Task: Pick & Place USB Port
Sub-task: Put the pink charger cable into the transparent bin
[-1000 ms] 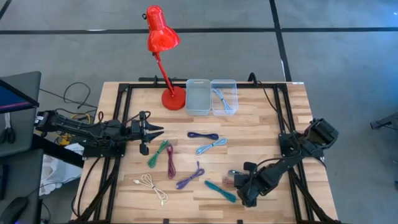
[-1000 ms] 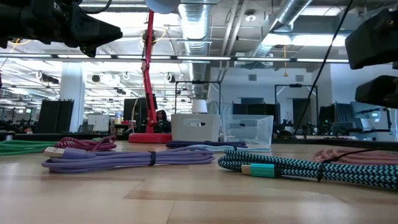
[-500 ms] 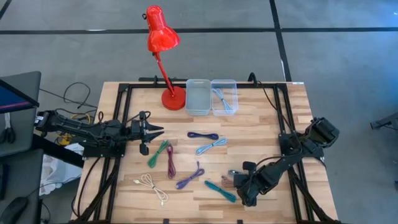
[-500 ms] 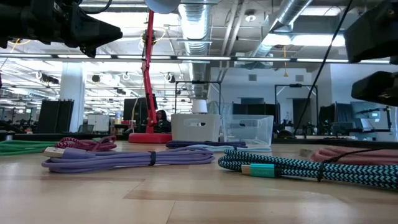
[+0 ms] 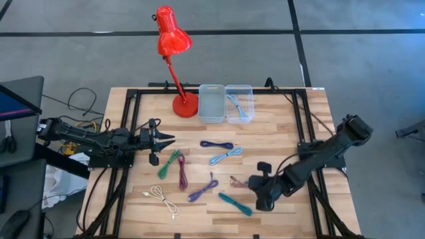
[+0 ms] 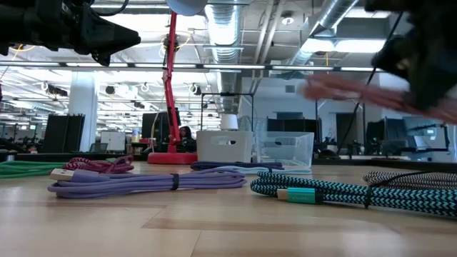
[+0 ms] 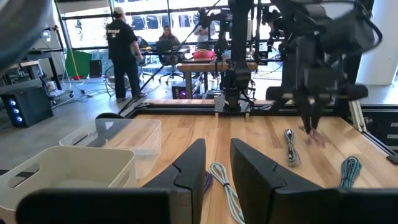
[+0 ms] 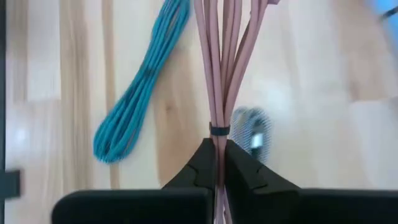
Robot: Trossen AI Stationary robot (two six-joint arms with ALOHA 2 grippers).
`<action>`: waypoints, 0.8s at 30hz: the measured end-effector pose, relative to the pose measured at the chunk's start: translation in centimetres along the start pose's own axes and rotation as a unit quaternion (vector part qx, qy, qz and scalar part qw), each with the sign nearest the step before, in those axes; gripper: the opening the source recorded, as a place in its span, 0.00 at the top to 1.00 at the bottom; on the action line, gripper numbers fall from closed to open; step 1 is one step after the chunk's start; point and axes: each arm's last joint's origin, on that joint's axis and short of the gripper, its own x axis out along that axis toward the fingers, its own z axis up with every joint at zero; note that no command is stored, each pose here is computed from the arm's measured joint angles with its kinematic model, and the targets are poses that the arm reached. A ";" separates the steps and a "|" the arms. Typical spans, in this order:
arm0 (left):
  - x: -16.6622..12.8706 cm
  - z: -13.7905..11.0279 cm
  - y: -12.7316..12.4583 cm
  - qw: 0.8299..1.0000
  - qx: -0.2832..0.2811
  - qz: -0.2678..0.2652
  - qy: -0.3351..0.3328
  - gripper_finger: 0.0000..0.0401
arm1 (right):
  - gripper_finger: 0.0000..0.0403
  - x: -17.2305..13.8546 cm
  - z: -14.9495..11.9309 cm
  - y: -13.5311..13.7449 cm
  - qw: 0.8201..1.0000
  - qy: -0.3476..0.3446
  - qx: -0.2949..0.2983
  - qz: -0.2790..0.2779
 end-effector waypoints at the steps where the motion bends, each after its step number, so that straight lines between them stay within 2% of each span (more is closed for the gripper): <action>1: 0.0 0.0 0.0 1.000 0.000 0.000 0.000 0.81 | 0.99 -0.5 0.3 -0.3 1.000 -0.011 -0.001 -0.003; 10: 0.0 0.0 0.0 1.000 0.000 0.000 0.000 0.81 | 0.99 -3.5 2.6 -4.3 0.995 -0.083 0.004 -0.058; 20: 0.0 0.0 0.0 1.000 0.001 0.000 0.001 0.81 | 0.99 -4.1 5.7 -11.2 0.985 -0.105 -0.004 -0.136; 24: 0.0 0.0 0.0 1.000 0.001 0.000 0.002 0.81 | 0.99 -4.4 6.9 -14.1 0.978 -0.131 0.015 -0.164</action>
